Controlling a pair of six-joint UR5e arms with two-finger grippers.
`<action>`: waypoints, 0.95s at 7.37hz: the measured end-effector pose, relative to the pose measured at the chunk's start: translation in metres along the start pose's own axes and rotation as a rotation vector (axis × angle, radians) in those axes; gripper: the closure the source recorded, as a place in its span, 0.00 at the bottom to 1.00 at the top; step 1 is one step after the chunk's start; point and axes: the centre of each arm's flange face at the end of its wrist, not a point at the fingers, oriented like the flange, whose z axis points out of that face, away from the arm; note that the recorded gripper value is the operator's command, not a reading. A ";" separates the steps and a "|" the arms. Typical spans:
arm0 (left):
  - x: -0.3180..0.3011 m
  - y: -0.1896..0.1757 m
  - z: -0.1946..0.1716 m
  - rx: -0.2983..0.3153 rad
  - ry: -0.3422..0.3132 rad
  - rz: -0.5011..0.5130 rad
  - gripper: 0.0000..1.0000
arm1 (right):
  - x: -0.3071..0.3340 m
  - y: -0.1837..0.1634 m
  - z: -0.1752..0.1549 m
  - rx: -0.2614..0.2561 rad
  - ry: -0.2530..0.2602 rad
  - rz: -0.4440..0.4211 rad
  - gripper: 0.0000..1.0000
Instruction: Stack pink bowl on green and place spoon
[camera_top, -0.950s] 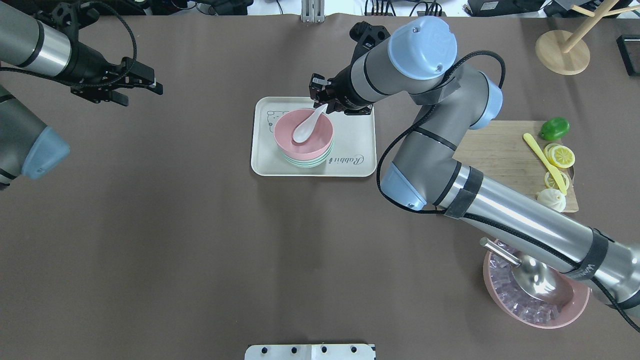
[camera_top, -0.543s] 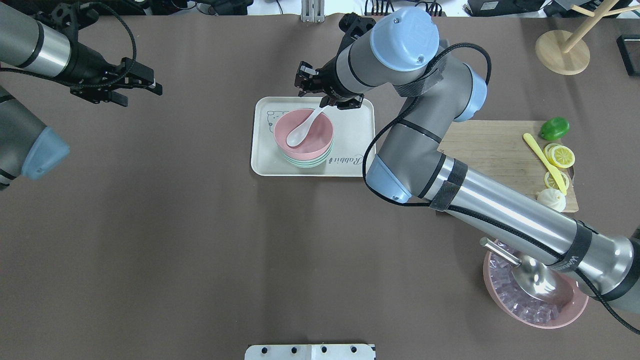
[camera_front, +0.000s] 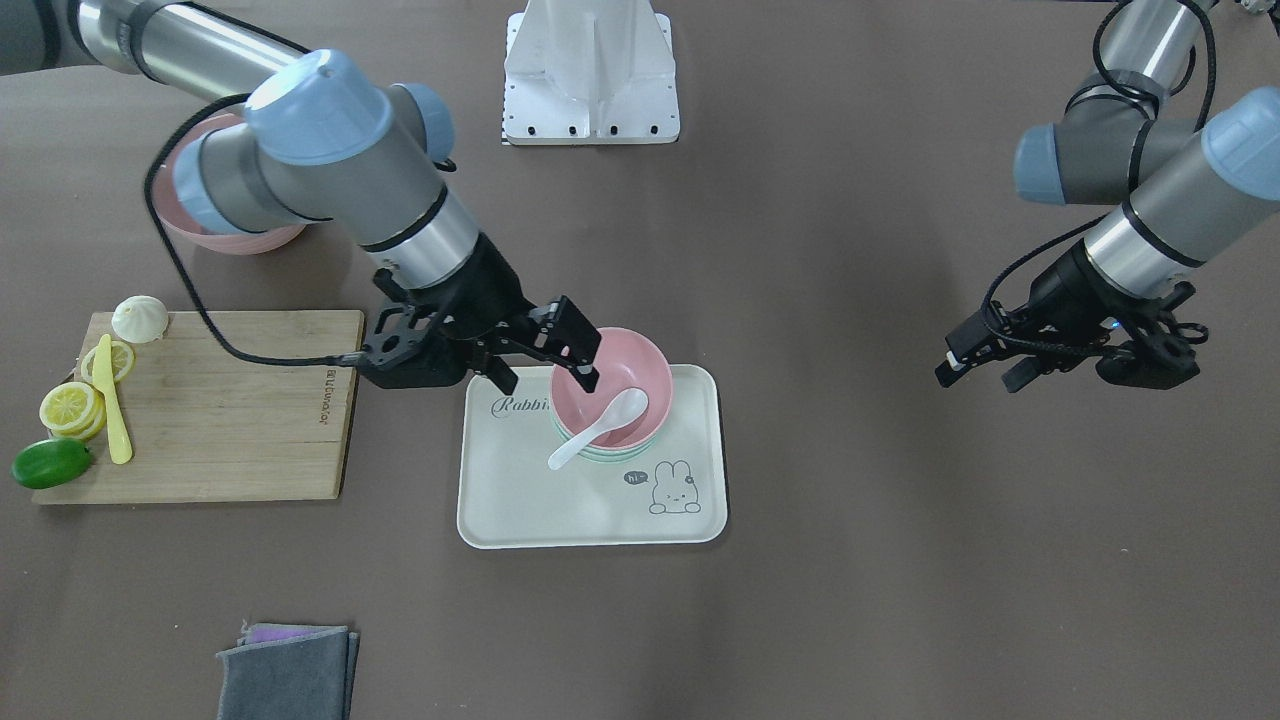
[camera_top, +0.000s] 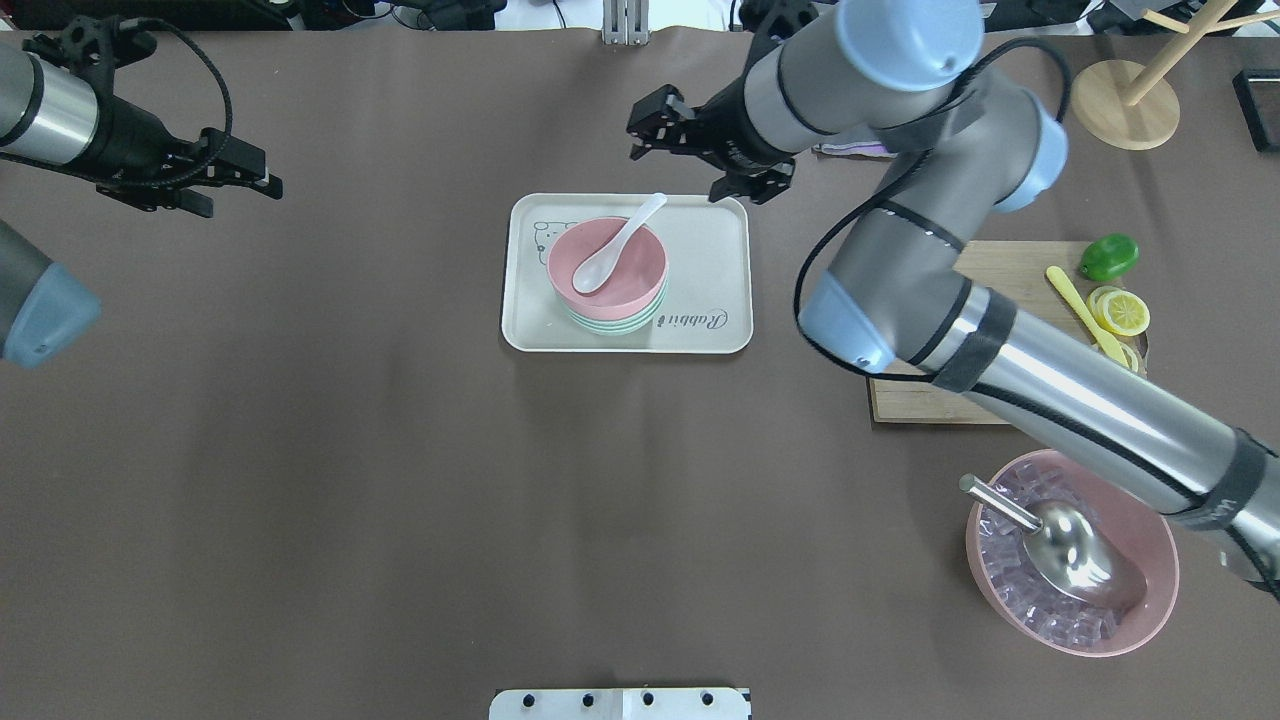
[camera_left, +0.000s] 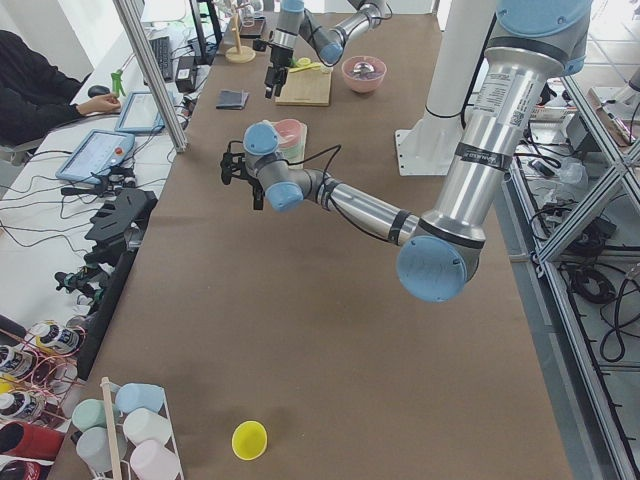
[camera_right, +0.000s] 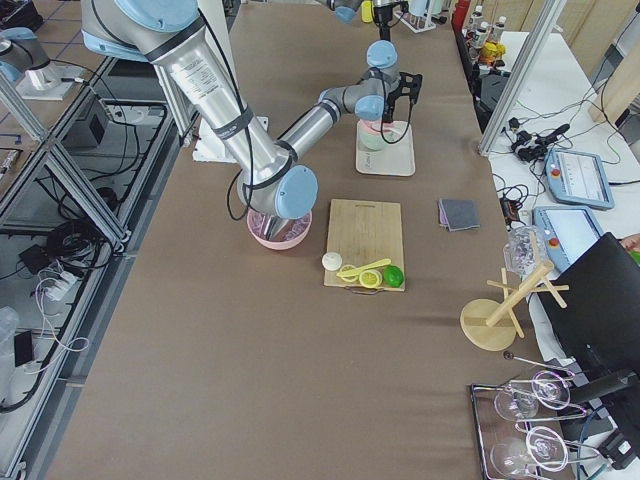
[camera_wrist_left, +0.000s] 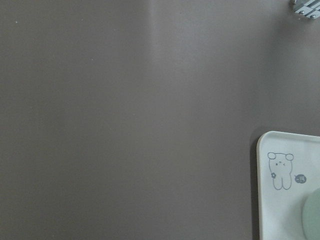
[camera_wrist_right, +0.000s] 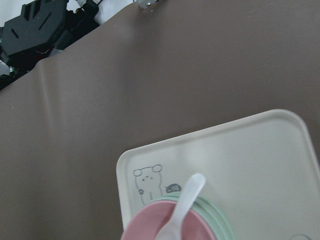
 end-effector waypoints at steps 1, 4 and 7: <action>-0.010 -0.008 -0.009 0.029 -0.013 -0.003 0.02 | 0.038 -0.026 -0.028 -0.012 0.039 -0.039 0.00; -0.086 -0.023 -0.065 0.114 -0.083 0.071 0.02 | 0.136 -0.079 -0.120 -0.051 0.269 -0.226 0.00; -0.203 -0.025 -0.109 0.104 -0.228 0.165 0.02 | 0.265 -0.110 -0.186 -0.214 0.533 -0.458 0.00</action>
